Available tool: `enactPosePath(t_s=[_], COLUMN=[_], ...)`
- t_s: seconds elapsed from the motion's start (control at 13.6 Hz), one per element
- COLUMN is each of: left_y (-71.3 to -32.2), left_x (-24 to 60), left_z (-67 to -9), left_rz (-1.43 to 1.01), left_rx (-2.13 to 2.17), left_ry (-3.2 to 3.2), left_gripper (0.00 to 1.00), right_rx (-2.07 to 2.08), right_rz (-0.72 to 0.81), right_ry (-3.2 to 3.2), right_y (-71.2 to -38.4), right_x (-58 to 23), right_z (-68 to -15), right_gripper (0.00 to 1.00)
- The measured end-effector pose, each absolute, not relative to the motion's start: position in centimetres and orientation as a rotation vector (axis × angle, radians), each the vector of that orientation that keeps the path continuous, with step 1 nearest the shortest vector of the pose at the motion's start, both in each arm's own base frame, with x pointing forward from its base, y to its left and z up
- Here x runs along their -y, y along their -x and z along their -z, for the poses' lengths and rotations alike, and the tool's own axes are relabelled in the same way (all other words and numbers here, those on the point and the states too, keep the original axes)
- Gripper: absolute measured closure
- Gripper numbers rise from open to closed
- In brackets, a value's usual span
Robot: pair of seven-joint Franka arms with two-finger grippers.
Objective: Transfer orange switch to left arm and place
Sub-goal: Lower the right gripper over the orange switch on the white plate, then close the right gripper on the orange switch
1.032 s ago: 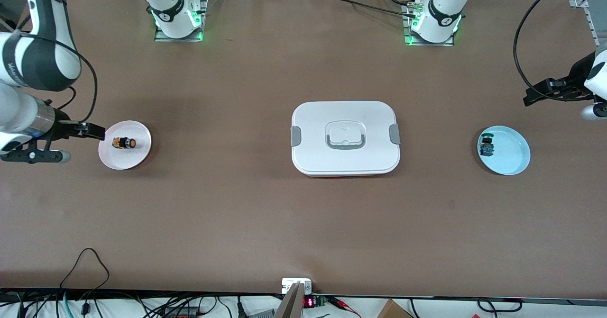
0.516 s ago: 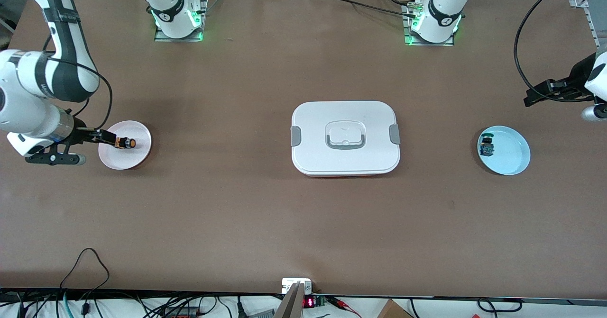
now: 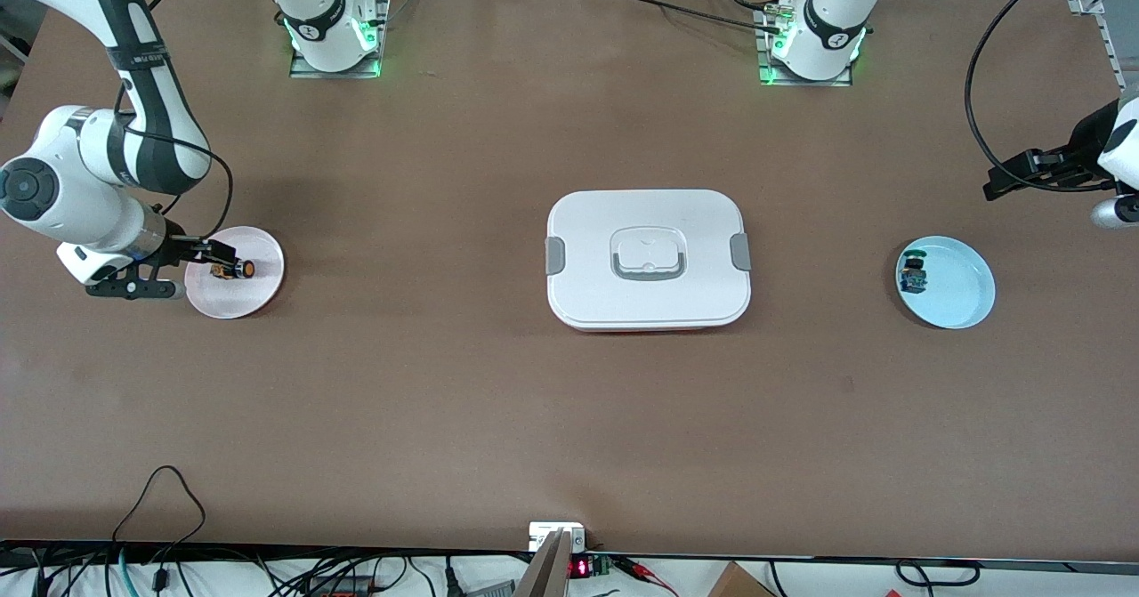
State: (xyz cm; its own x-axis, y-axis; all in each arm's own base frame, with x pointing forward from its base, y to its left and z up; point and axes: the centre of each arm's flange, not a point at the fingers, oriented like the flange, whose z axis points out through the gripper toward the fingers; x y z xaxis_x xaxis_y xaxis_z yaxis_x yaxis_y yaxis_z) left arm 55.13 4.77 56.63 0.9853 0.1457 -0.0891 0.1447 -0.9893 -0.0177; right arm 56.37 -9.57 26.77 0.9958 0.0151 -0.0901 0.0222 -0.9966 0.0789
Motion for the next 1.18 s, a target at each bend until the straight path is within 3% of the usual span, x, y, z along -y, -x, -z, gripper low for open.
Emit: enactPosePath(t_s=[0.44,1.18], left_y=[-55.2,-55.4], left_x=[-4.8,-5.2], left_z=[-56.4,-55.9], left_rz=[-0.149,-0.163], left_rx=[0.228,0.24], left_ry=[3.119,3.118], left_gripper=[0.0,0.0], right_rx=[-0.079,-0.022], right_rz=[0.168,0.207], right_ry=[-3.066,-3.084], right_y=[-56.3,-55.2], right_x=[9.7,10.9], right_z=[-22.7,-20.4], right_gripper=[0.0,0.0])
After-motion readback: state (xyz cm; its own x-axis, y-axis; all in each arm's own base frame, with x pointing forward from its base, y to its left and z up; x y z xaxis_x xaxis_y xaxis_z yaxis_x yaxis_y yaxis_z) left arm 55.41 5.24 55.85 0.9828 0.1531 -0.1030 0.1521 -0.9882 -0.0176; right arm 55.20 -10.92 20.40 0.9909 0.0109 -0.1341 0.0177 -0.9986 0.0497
